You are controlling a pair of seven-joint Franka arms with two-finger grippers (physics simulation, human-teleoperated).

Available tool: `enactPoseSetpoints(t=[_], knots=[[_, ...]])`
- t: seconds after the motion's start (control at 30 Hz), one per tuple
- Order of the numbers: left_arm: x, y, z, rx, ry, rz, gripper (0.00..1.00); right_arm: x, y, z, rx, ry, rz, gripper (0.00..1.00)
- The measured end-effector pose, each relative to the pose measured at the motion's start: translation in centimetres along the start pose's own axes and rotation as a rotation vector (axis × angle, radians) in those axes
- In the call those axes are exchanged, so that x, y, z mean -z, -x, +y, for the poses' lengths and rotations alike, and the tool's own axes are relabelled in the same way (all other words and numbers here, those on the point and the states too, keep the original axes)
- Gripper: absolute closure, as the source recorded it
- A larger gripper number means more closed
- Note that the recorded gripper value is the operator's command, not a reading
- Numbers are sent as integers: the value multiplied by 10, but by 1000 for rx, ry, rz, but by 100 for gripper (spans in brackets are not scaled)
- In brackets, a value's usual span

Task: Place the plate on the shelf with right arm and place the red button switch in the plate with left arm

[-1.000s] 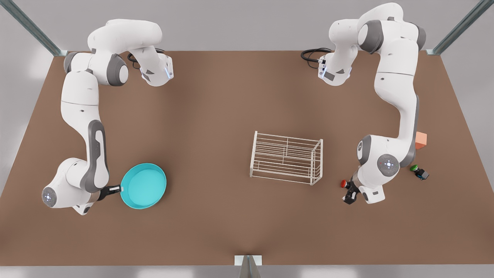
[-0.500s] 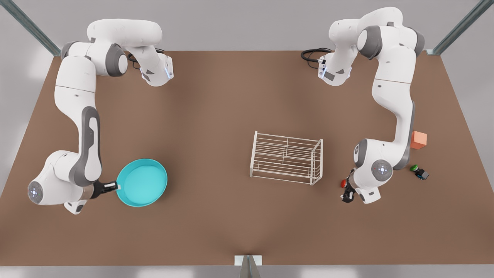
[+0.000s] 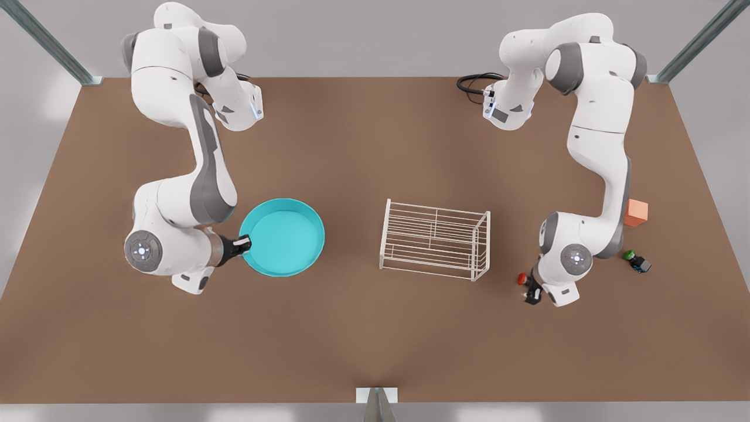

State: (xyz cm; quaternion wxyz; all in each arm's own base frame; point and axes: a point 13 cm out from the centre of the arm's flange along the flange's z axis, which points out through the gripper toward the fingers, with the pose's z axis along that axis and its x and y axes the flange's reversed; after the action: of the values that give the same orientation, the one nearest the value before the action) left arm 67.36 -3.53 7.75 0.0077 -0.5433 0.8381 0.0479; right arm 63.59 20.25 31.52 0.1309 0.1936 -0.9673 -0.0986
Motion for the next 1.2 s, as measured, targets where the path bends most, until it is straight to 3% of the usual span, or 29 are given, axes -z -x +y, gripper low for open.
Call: enactPoseSetpoints(t=[0.33,0.67,0.9,1.07,1.1,1.13,1.2], knots=[[-30,19,15,-15,16,-23,0,-27,-2,211,-74,-65,3,81],[-39,17,12,-45,-6,-33,0,-104,7,347,-309,-80,-90,81],[-39,17,10,-51,-17,-35,35,-144,45,362,-559,-9,-174,81],[-40,19,10,-49,-20,-36,34,-160,56,387,-674,38,-230,80],[-40,19,10,-50,-20,-36,33,-159,57,389,-696,48,-238,50],[-40,19,10,-50,-20,-36,32,-159,59,390,-719,56,-244,0],[-41,19,10,-50,-20,-36,32,-155,62,388,-766,69,-256,0]])
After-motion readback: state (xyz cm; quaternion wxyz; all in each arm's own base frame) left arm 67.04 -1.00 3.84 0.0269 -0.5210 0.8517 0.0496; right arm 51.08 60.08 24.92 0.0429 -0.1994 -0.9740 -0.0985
